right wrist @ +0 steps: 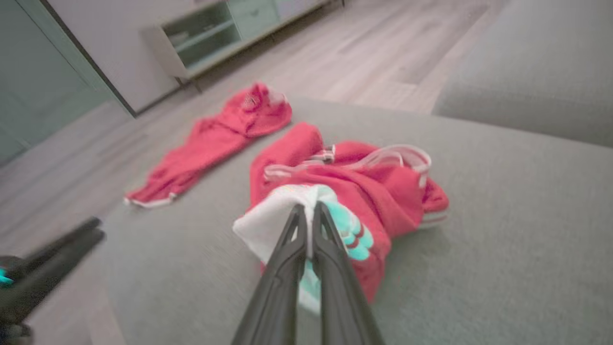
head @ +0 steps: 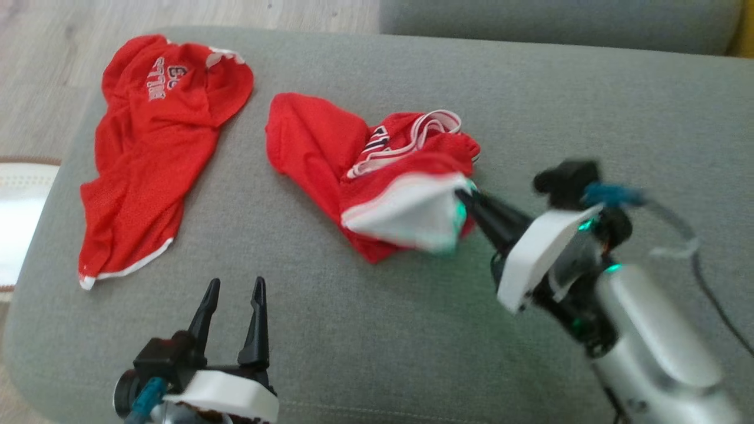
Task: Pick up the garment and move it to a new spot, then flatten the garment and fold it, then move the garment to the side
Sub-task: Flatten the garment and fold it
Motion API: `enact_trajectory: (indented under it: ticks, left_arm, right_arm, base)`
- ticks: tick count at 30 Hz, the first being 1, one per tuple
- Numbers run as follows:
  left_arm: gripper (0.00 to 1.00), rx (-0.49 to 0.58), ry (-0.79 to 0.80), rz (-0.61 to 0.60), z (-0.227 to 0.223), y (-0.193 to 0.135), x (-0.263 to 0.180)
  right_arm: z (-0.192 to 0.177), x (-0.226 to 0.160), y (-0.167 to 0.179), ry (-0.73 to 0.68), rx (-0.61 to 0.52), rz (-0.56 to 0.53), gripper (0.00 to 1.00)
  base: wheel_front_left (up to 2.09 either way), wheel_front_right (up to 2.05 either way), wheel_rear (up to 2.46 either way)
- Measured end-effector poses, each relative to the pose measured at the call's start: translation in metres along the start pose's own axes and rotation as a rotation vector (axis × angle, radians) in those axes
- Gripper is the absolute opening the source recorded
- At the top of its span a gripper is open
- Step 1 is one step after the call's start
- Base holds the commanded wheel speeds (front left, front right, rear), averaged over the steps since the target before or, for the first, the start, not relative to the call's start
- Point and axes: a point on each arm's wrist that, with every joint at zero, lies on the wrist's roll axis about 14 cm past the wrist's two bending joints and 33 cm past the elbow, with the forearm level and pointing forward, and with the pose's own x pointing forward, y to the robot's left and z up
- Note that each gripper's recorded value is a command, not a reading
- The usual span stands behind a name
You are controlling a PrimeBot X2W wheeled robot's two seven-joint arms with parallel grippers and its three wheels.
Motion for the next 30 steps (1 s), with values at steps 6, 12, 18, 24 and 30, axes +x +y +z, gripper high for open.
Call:
enact_trajectory:
  ticks: [6, 12, 18, 24, 30]
  left_arm:
    - [1.00, -0.019, -0.018, -0.028, 0.005, -0.009, 0.002]
    - [1.00, -0.029, -0.030, -0.053, 0.009, -0.018, 0.002]
    - [1.00, -0.041, -0.032, -0.058, 0.009, -0.022, 0.000]
    - [1.00, -0.046, -0.014, -0.052, 0.004, -0.021, -0.002]
    - [1.00, -0.046, -0.002, -0.064, 0.001, -0.025, 0.002]
  right_arm:
    - [0.084, -0.043, 0.008, -0.192, 0.097, 0.071, 0.00]
    - [0.131, -0.085, -0.003, -0.310, 0.202, 0.069, 0.00]
    - [0.134, -0.113, -0.048, -0.340, 0.268, -0.081, 0.00]
    - [0.062, -0.145, -0.118, -0.248, 0.449, -0.358, 0.00]
    - [-0.009, -0.174, -0.167, -0.225, 0.650, -0.558, 0.00]
  base:
    - [0.00, 0.00, 0.00]
    - [0.00, 0.00, 0.00]
    - [0.00, 0.00, 0.00]
    - [0.00, 0.00, 0.00]
    - [0.00, 0.00, 0.00]
